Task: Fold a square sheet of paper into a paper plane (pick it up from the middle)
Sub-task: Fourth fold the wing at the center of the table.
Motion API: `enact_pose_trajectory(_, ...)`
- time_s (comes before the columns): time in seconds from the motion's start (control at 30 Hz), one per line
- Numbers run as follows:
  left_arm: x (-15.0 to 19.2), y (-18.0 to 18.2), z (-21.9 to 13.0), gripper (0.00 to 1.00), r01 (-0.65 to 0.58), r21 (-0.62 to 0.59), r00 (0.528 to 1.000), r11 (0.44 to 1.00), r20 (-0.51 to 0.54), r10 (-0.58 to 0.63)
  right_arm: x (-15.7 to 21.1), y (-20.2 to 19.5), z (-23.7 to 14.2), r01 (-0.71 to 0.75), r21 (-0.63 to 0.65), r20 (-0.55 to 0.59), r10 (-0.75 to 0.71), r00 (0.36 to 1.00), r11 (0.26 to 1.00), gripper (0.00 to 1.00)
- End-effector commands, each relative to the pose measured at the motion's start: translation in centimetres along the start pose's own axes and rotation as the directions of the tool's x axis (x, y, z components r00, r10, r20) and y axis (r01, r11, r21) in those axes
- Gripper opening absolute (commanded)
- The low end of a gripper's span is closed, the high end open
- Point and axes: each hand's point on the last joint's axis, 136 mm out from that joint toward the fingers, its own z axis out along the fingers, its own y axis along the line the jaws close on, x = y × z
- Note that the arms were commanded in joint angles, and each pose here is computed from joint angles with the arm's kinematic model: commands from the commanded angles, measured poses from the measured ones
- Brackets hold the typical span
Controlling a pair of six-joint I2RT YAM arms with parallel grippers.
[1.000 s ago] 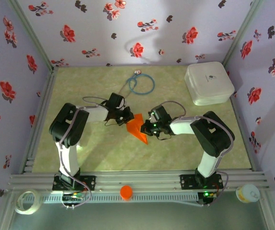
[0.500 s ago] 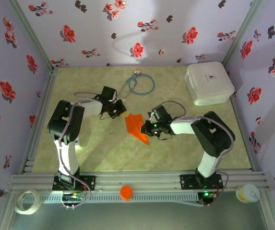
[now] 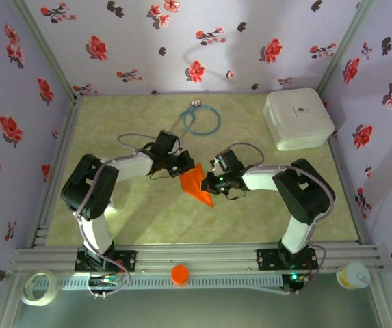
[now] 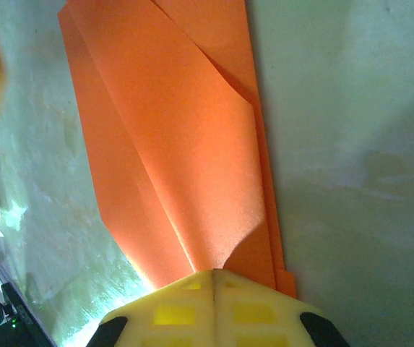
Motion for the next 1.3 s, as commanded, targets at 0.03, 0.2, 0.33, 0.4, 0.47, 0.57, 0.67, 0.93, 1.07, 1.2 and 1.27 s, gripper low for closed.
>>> enact_pose_trajectory(0.03,1.3,1.2,1.9,0.0,0.013,0.007,0.999,1.0,-0.05,-0.013,2.7,-3.8,0.2,-0.071,0.132,-0.085,0.082,0.993,0.989,0.0)
enact_pose_trajectory(0.2,1.9,3.4,3.0,0.0,0.046,-0.044,0.997,0.998,-0.068,-0.049,2.1,-2.5,-0.2,-0.06,0.089,-0.069,0.067,0.995,0.994,0.01)
enact_pose_trajectory(0.33,2.3,5.3,3.2,0.0,0.055,-0.096,0.995,0.994,-0.072,-0.062,1.0,0.1,-1.0,-0.041,0.023,-0.049,0.042,0.998,0.999,0.02)
enact_pose_trajectory(0.4,2.5,6.0,3.2,0.0,0.062,-0.108,0.995,0.992,-0.076,-0.07,0.4,1.6,-1.5,-0.023,-0.012,-0.035,0.023,0.999,1.0,0.02)
enact_pose_trajectory(0.47,2.7,6.4,3.3,0.0,0.065,-0.112,0.994,0.992,-0.08,-0.074,0.0,3.0,-1.6,-0.002,-0.045,-0.033,0.001,0.999,0.999,0.02)
enact_pose_trajectory(0.57,2.8,6.4,3.4,0.0,0.066,-0.108,0.994,0.992,-0.082,-0.075,-0.4,4.1,-1.0,0.012,-0.054,-0.037,-0.014,0.999,0.998,0.02)
enact_pose_trajectory(0.67,2.7,6.3,3.4,0.0,0.067,-0.101,0.994,0.993,-0.078,-0.076,-0.9,3.8,0.2,-0.001,-0.031,-0.037,0.0,0.999,1.0,0.02)
enact_pose_trajectory(0.93,2.7,6.2,3.3,0.0,0.07,-0.096,0.994,0.993,-0.076,-0.077,0.4,0.3,1.8,-0.055,0.039,-0.067,0.058,0.996,0.998,0.03)
enact_pose_trajectory(1.07,2.7,6.6,3.4,0.0,0.076,-0.098,0.994,0.992,-0.075,-0.084,1.2,0.5,0.8,-0.051,0.017,-0.067,0.052,0.996,0.999,0.04)
enact_pose_trajectory(1.2,2.7,6.9,3.5,0.0,0.081,-0.103,0.993,0.991,-0.076,-0.089,1.9,0.6,-0.3,-0.046,-0.004,-0.057,0.046,0.997,0.999,0.06)
enact_pose_trajectory(1.27,2.7,7.0,3.6,0.0,0.083,-0.105,0.993,0.991,-0.076,-0.091,2.2,0.4,-0.6,-0.049,-0.008,-0.054,0.049,0.997,0.999,0.07)
